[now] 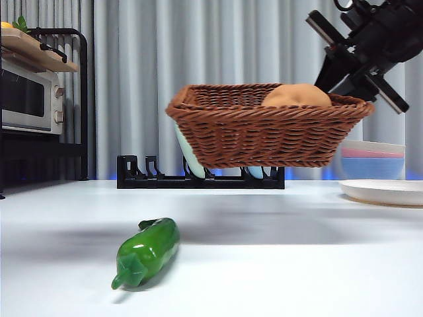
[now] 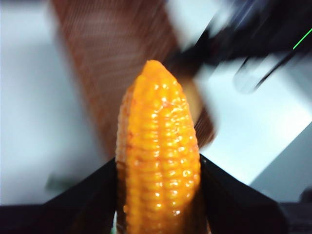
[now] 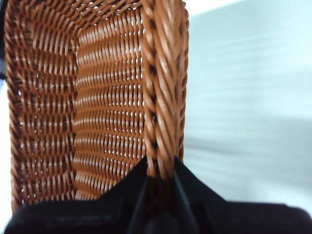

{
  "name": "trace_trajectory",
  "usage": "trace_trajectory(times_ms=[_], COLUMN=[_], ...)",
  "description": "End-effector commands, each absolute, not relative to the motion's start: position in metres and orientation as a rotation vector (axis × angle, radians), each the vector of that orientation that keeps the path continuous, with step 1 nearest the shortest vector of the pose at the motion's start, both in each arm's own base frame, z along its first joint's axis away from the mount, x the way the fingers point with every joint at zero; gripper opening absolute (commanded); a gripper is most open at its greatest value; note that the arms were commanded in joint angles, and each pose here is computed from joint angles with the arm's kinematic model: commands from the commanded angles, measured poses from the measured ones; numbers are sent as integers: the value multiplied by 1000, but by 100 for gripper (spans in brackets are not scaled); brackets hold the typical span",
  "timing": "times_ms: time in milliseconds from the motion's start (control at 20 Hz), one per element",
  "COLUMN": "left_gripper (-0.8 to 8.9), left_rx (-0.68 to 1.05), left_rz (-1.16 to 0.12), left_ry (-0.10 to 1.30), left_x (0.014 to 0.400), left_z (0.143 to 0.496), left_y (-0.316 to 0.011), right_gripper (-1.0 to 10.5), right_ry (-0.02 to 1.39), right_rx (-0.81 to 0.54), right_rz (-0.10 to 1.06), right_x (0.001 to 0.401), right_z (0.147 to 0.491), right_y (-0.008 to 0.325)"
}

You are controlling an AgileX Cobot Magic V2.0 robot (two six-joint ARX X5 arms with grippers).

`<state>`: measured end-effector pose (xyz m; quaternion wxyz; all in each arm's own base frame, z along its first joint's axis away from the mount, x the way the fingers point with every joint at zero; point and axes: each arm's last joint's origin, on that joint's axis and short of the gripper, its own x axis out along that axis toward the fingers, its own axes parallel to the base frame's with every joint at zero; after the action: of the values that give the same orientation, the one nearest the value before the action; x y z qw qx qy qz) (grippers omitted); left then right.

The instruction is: Pick up the basket,pick up the corn from the table,pick up the potato from the table,pick up the cucumber from the table,put all items into the basket

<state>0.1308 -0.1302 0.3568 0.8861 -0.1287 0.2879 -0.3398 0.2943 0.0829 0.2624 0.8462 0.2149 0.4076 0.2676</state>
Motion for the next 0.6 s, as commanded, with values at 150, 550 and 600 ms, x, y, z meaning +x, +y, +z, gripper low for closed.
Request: trace_trajectory(times_ms=[150, 550, 600], left_gripper=[-9, 133, 390], left_rx=[-135, -10, -2], left_rz=[-689, -612, -608], left_ry=[584, 802, 827], left_x=[179, 264, 266], left_z=[370, 301, 294], left_y=[-165, -223, -225], right_gripper=[-16, -16, -16], right_ry=[857, 903, 903], right_rx=[435, 423, 423], right_rz=[633, 667, 667], right_x=[290, 283, 283], right_z=[267, 265, 265], right_y=[104, 118, 118])
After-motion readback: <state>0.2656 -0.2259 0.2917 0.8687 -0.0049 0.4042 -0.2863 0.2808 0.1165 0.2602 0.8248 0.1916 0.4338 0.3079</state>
